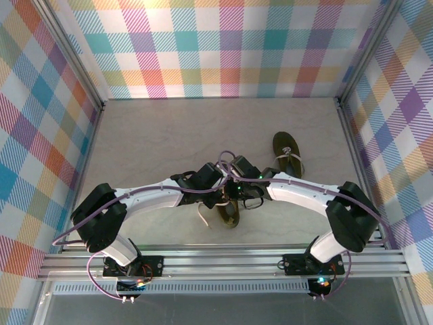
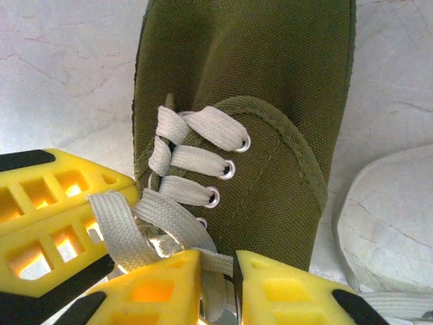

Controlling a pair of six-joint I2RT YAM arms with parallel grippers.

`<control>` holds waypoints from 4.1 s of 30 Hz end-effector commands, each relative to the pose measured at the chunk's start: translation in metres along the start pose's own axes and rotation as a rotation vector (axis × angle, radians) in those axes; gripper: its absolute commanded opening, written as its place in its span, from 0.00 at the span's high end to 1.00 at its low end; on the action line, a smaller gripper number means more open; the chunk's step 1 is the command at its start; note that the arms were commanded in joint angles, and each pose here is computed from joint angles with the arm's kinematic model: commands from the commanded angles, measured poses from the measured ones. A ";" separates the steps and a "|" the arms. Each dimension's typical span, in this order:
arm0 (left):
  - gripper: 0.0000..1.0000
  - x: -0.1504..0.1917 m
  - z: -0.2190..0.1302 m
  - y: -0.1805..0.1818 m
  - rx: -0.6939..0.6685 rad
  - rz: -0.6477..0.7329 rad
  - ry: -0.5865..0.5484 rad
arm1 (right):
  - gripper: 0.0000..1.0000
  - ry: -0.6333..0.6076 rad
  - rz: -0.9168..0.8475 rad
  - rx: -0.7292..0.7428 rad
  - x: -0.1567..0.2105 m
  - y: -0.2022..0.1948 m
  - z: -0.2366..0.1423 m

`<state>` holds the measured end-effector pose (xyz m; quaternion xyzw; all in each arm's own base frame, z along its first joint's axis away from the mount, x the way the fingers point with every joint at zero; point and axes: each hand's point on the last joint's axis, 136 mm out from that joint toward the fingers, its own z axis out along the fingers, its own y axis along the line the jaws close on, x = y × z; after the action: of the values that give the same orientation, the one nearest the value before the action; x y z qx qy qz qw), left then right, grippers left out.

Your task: Tie the shoes

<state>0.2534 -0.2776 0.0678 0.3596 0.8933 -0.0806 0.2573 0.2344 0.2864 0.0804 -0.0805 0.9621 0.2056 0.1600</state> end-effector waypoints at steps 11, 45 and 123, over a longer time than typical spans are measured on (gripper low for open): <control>1.00 -0.001 -0.005 0.000 -0.014 -0.008 -0.025 | 0.85 0.060 0.014 0.043 0.003 -0.002 0.012; 1.00 -0.007 -0.010 0.010 0.032 -0.125 -0.102 | 0.86 0.023 0.060 -0.129 -0.011 0.012 -0.012; 1.00 0.007 -0.003 0.036 -0.015 -0.231 -0.083 | 1.00 -0.215 0.331 -0.522 -0.043 0.007 -0.064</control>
<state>0.2686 -0.2569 0.0722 0.2693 0.9106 -0.1278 0.2863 0.2494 0.2735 0.1358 0.0562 0.8626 0.4720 0.1733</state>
